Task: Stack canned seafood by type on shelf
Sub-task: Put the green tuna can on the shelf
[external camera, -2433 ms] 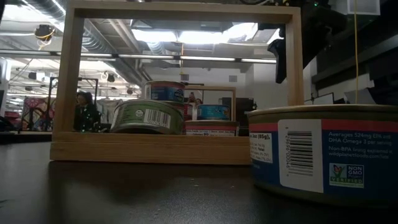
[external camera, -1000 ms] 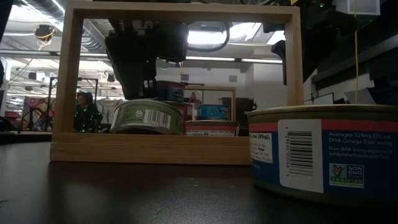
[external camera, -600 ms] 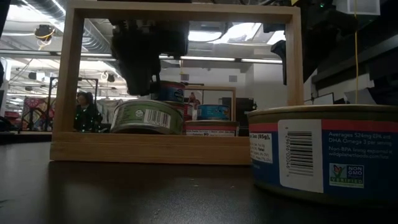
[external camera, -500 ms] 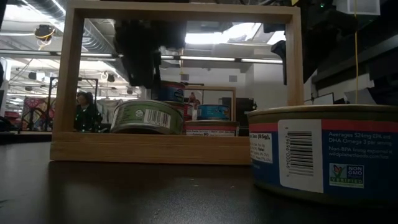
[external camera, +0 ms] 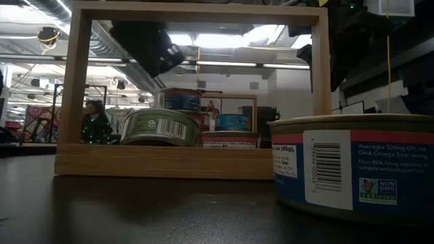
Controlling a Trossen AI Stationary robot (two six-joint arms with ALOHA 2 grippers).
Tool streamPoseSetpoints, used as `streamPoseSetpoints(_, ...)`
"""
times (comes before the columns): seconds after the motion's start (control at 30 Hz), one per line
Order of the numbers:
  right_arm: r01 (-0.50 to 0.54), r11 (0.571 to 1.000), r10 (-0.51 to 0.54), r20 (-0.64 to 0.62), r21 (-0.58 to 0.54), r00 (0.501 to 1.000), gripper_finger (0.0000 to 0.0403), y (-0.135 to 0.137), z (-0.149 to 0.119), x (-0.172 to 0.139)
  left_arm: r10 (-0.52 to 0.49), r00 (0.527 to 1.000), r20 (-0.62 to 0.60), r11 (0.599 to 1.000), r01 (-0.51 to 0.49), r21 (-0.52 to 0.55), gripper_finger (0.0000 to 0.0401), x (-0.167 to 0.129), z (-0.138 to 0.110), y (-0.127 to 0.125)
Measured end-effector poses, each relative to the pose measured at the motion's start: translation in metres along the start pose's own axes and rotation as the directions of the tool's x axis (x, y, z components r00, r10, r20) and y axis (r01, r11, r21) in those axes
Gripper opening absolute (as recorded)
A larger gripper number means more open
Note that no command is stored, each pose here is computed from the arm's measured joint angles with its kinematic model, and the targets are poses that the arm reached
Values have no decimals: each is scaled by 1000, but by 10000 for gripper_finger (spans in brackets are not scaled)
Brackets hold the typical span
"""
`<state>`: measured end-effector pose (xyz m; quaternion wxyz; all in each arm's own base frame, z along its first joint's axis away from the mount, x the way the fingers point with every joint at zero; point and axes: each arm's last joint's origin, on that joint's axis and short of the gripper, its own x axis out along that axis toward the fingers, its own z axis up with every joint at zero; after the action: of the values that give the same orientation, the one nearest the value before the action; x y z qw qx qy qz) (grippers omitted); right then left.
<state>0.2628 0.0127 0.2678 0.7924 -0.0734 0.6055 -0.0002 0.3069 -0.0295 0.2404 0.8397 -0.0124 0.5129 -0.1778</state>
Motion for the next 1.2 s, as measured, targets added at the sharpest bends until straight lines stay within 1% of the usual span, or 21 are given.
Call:
streamPoseSetpoints(0.07,0,1000,0,0,0,1000,237,0,0,0,-1,1000,-4,995,1,96,0,1,0,0)
streamPoseSetpoints(0.13,0,1000,0,0,0,1000,237,0,0,0,-1,1000,-10,986,2,168,0,1,-1,2)
streamPoseSetpoints(0.33,0,1000,0,0,1,1000,237,0,0,0,6,1000,-26,945,3,328,0,2,-7,9)
streamPoseSetpoints(0.43,0,1000,0,0,8,1000,237,0,0,0,6,999,-49,916,15,401,0,9,-16,13)
streamPoseSetpoints(0.53,0,999,0,1,35,1000,237,0,0,0,10,1000,-27,889,4,459,0,17,-21,15)
streamPoseSetpoints(0.77,0,995,0,2,98,1000,237,0,0,0,-48,999,9,842,36,538,0,30,-31,15)
streamPoseSetpoints(0.87,-1,994,0,4,106,1000,237,0,0,0,-82,996,38,835,48,548,0,35,-34,15)
streamPoseSetpoints(1.07,-2,994,-2,38,110,999,237,0,4,0,-90,993,73,820,33,571,0,40,-35,12)
streamPoseSetpoints(1.2,-3,994,-3,53,112,999,237,0,5,0,-100,992,82,808,33,588,0,48,-40,7)
